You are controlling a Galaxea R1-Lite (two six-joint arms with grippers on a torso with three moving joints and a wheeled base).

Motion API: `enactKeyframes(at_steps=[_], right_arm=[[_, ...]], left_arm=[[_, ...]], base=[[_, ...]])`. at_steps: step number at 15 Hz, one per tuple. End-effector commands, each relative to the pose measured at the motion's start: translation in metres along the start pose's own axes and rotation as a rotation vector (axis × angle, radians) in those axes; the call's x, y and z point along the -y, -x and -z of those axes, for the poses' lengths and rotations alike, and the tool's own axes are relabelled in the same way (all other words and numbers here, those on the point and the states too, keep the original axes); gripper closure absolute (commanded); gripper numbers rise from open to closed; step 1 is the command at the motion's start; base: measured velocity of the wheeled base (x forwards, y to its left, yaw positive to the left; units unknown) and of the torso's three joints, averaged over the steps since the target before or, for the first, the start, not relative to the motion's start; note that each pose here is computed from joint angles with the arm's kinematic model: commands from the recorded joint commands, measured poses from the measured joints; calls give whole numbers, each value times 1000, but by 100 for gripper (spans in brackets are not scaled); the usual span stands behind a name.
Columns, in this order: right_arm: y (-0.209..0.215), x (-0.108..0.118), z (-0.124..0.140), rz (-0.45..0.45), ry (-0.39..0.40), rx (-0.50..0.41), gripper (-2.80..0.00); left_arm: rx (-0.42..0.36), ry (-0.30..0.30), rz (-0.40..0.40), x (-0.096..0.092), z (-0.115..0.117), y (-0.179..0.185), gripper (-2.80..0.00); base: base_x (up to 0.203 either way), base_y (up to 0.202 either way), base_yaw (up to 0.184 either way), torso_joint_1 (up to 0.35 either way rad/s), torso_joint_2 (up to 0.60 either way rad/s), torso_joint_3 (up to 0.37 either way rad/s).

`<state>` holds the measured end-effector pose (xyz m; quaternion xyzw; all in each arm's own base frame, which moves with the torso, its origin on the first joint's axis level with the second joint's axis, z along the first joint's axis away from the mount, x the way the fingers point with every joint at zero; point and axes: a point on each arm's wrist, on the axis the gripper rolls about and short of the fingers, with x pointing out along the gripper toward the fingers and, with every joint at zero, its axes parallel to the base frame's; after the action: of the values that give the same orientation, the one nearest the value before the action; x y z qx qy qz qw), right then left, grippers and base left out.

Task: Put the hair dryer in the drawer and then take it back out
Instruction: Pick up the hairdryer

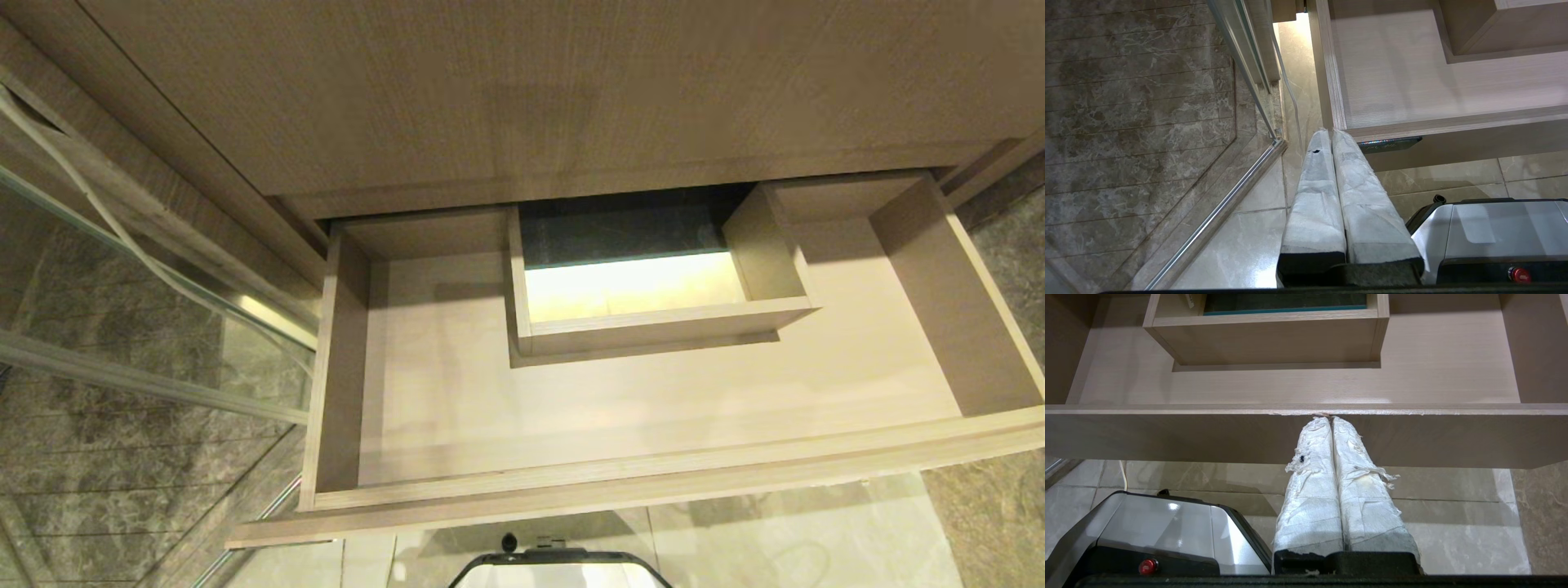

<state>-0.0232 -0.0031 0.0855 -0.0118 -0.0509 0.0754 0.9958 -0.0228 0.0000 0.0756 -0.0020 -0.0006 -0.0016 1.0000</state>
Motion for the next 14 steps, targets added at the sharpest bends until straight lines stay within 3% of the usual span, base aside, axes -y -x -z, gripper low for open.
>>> enactKeyframes(at_steps=[1, 6, 14], right_arm=[[1, 0, 12, -2, 0, 0, 0], [1, 0, 12, -2, -1, 0, 0], [1, 0, 12, -1, 0, 0, 0]], left_arm=[[0, 1, 0, 0, 0, 0, 0], [-1, 1, 0, 0, 0, 0, 0], [-1, 1, 0, 0, 0, 0, 0]], base=[[0, 0, 0, 0, 0, 0], [0, 0, 0, 19, -29, -5], [0, 0, 0, 178, -449, -191]])
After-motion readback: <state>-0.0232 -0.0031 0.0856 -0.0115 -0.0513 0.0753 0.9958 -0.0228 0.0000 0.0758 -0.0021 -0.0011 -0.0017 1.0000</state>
